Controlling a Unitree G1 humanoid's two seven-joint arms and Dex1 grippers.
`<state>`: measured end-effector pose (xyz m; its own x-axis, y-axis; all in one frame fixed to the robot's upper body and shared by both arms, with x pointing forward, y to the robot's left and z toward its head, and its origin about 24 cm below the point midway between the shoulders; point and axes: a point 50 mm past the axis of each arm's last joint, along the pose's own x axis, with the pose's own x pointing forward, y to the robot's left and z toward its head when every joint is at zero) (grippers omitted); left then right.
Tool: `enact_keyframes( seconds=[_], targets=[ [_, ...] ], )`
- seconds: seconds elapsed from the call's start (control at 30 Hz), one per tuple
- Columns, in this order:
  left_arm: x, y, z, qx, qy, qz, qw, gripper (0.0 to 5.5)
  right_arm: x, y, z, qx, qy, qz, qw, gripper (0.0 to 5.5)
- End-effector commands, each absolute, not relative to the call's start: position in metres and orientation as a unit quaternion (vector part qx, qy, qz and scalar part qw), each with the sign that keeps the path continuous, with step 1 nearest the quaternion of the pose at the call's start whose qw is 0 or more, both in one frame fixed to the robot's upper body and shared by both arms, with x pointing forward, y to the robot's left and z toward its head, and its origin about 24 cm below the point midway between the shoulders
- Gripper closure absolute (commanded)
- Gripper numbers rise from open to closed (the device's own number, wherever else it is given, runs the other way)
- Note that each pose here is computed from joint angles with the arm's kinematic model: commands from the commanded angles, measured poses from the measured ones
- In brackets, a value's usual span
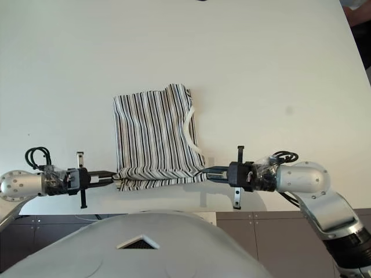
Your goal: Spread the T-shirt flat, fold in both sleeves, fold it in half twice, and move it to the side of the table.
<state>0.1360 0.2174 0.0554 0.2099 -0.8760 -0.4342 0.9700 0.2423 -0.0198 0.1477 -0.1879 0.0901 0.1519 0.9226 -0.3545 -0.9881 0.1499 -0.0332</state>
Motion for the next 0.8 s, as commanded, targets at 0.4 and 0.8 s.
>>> enact_keyframes(
  seconds=[0.4,0.8],
  targets=[
    [0.257,0.224,0.064,-0.062,0.157,-0.407,0.897,5.39,0.292,-0.152,0.078,-0.031,0.106,0.457,0.883,5.40],
    [0.241,0.241,0.052,-0.128,0.191,-0.313,0.922,5.39,0.304,-0.121,0.066,-0.008,0.101,0.468,0.878,5.40]
  ],
)
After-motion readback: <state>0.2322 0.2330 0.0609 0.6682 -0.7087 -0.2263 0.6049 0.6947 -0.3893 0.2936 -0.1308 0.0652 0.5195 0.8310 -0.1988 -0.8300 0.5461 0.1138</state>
